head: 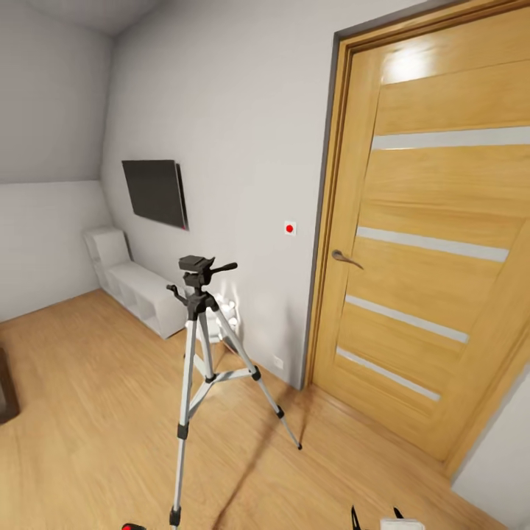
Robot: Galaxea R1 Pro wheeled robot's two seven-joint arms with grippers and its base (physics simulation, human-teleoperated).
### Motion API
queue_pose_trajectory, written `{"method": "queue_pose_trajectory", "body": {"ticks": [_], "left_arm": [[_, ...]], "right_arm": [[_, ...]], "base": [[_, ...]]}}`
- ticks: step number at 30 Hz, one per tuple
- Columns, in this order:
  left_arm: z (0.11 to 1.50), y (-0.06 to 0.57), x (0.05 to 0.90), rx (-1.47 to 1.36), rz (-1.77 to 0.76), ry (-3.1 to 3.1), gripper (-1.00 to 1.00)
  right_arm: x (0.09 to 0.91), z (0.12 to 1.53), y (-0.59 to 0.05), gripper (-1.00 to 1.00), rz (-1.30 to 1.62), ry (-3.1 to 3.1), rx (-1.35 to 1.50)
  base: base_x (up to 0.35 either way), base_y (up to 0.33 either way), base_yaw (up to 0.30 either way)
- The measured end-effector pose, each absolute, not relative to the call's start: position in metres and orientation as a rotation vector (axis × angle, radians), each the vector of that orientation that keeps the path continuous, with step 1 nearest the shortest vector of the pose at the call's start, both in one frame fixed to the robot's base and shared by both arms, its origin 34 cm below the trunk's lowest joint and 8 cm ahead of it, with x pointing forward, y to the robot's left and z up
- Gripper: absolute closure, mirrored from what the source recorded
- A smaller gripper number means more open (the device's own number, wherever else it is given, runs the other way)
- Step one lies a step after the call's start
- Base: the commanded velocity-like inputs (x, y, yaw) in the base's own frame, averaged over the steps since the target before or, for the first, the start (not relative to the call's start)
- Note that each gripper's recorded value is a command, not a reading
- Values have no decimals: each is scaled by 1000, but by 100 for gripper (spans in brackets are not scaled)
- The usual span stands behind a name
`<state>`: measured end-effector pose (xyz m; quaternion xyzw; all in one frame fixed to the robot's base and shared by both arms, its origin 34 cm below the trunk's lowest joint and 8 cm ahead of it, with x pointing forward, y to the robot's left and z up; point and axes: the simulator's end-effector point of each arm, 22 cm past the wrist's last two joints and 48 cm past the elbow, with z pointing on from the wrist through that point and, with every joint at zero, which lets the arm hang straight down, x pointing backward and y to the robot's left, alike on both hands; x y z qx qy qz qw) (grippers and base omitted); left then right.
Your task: Attach the digital camera to the camera tripod in the bedroom.
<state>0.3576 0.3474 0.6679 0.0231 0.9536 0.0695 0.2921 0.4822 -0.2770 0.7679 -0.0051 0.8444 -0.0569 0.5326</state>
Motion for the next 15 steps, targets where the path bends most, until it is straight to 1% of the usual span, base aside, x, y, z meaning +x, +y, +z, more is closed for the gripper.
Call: {"method": "queue_pose_trajectory", "body": {"ticks": [7,9,15], "left_arm": [[651,359,286,72,211,2640,100],[650,358,282,80,209,2647,100],[646,336,277,75,172,2660,100]], "right_arm": [[439,742,-279,-100,-135,2074,-15],[436,741,-279,-100,-135,2078,-15],[433,739,-277,-100,-132,2083,-13]], "base": [[0,0,190],[0,0,155],[0,0,63]]}}
